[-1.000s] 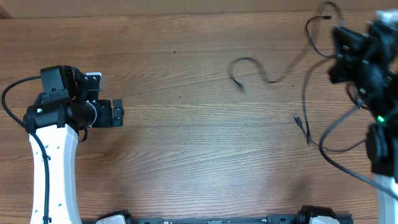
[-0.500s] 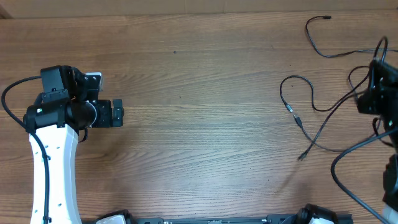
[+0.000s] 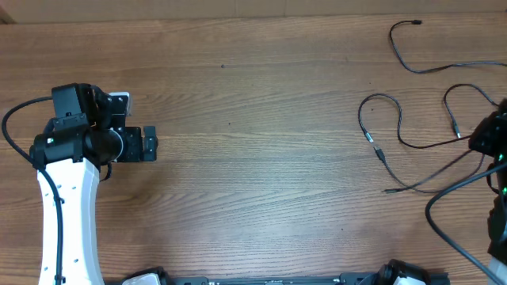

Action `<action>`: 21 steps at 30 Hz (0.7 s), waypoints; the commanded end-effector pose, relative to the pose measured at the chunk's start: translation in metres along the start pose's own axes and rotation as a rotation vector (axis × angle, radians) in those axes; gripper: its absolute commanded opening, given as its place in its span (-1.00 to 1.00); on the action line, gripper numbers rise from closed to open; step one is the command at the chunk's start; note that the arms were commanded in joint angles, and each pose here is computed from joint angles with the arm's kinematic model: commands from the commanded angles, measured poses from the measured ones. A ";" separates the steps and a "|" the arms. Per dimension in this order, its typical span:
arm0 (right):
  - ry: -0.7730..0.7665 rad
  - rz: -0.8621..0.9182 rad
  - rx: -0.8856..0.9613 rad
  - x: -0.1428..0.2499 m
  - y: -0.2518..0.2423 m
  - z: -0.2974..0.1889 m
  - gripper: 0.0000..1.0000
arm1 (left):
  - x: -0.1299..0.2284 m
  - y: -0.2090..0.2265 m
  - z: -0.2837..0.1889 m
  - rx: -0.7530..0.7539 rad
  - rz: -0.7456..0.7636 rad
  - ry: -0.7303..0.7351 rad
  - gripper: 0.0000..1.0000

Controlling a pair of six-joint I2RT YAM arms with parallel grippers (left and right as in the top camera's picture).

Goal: Untangle cables
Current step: 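Drag the cable to the right and drop it beside the others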

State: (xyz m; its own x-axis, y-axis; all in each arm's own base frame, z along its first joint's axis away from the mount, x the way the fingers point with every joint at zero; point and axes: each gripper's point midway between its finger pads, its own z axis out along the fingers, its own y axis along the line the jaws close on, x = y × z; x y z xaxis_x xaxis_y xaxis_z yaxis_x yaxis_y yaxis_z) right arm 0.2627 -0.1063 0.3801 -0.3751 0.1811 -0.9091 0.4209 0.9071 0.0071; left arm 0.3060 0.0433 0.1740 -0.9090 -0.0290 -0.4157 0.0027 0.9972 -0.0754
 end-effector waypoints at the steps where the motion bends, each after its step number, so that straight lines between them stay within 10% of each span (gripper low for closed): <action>1: 0.011 0.002 0.168 -0.002 -0.029 0.007 -0.92 | -0.005 0.003 -0.006 -0.007 0.009 -0.024 1.00; 21: 0.358 0.308 0.459 0.083 -0.139 0.137 -0.92 | -0.005 0.003 -0.006 -0.007 0.009 -0.024 0.99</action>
State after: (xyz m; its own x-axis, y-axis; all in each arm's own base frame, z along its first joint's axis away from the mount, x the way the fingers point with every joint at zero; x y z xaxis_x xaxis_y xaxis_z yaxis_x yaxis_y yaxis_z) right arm 0.2886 -0.2529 0.2508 -0.4664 0.5387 -0.7016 0.7938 0.6049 -0.0632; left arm 0.3060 0.0433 0.1740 -0.9090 -0.0290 -0.4157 0.0027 0.9972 -0.0754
